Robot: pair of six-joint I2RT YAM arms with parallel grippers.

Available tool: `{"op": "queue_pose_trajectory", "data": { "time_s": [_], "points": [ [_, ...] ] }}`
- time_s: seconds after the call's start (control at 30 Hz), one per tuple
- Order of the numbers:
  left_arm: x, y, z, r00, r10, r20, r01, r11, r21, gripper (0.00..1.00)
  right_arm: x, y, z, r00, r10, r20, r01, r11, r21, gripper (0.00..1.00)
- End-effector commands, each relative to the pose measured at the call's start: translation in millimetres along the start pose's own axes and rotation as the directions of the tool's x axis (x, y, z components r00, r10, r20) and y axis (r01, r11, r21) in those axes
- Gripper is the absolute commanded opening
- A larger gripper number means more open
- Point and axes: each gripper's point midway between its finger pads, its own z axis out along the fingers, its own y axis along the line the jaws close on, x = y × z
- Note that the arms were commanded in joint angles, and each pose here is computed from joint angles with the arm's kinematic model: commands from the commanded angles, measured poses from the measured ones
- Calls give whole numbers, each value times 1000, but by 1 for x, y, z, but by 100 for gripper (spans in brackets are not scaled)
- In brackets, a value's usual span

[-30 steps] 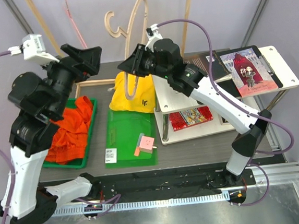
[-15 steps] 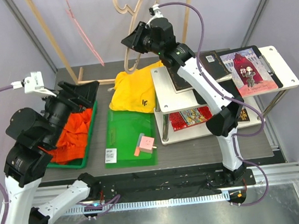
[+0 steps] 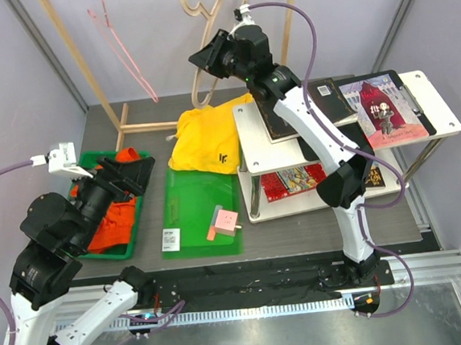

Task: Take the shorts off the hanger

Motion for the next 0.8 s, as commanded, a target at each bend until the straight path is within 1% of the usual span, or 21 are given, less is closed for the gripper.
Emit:
{"op": "queue_pose_trajectory", "data": {
  "time_s": [0.0, 0.3, 0.6, 0.77],
  "points": [
    [-1, -2, 1, 1000, -14, 1, 14, 1000, 6, 80, -42, 35, -14, 994, 23, 108, -11, 993, -114, 1],
    [-2, -4, 1, 1000, -16, -1, 16, 1000, 10, 80, -60, 31, -10, 987, 60, 146, -41, 990, -135, 1],
    [-1, -4, 0, 1000, -20, -6, 20, 1000, 10, 80, -74, 21, -3, 978, 142, 150, -116, 979, -169, 1],
    [0, -5, 0, 1000, -19, -13, 19, 1000, 15, 80, -74, 17, 0, 973, 187, 134, -161, 970, -183, 1]
  ]
}}
